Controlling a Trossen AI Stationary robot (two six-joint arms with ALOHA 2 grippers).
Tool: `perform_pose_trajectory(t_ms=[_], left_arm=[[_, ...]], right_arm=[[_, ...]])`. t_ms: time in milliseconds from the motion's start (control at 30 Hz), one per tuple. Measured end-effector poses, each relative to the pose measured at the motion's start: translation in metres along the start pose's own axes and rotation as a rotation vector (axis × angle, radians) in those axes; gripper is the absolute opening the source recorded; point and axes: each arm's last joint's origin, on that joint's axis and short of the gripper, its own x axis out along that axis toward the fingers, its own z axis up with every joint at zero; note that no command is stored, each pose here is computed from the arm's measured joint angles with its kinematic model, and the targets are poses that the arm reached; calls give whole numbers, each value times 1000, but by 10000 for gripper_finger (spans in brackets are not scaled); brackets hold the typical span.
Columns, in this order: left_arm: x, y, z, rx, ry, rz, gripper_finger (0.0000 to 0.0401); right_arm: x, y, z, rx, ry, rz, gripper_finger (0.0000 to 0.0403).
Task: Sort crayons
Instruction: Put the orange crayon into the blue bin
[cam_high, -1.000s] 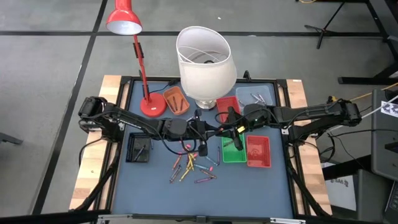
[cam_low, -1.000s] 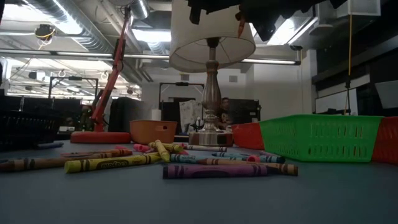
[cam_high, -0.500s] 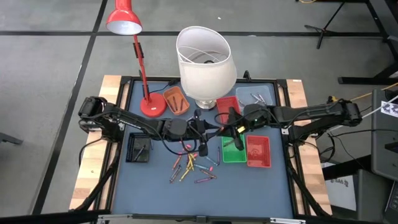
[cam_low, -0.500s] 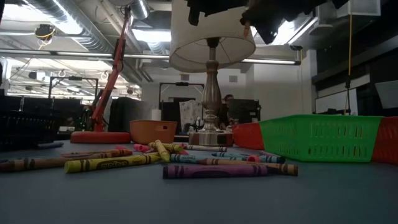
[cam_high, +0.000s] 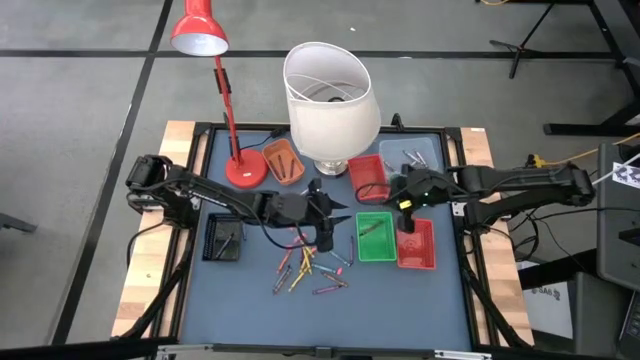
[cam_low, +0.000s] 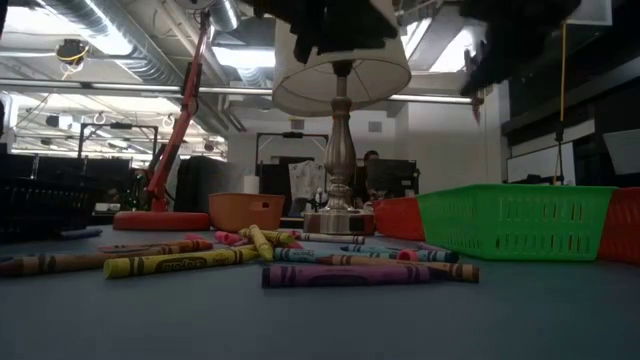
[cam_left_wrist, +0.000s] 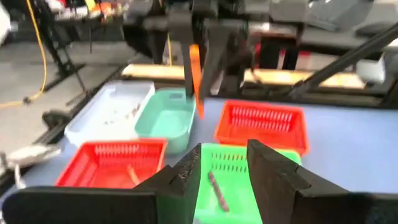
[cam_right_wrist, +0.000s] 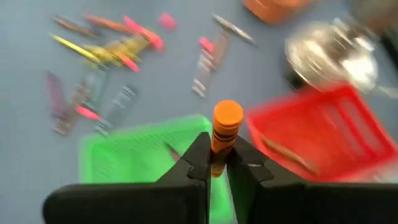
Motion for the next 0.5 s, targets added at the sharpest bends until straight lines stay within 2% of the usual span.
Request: perform_pose_trajectory(t_ms=[233, 367, 500], left_arm=[[3, 12, -14, -73, 146, 45, 112], [3, 20, -23, -100, 249, 32, 112], [2, 29, -34, -120, 383, 11, 112]], right_arm=[[-3, -11, -18, 16, 159, -256, 23], [2, -17, -25, 59, 195, -291, 28], [15, -28, -43, 87, 277, -332, 31]])
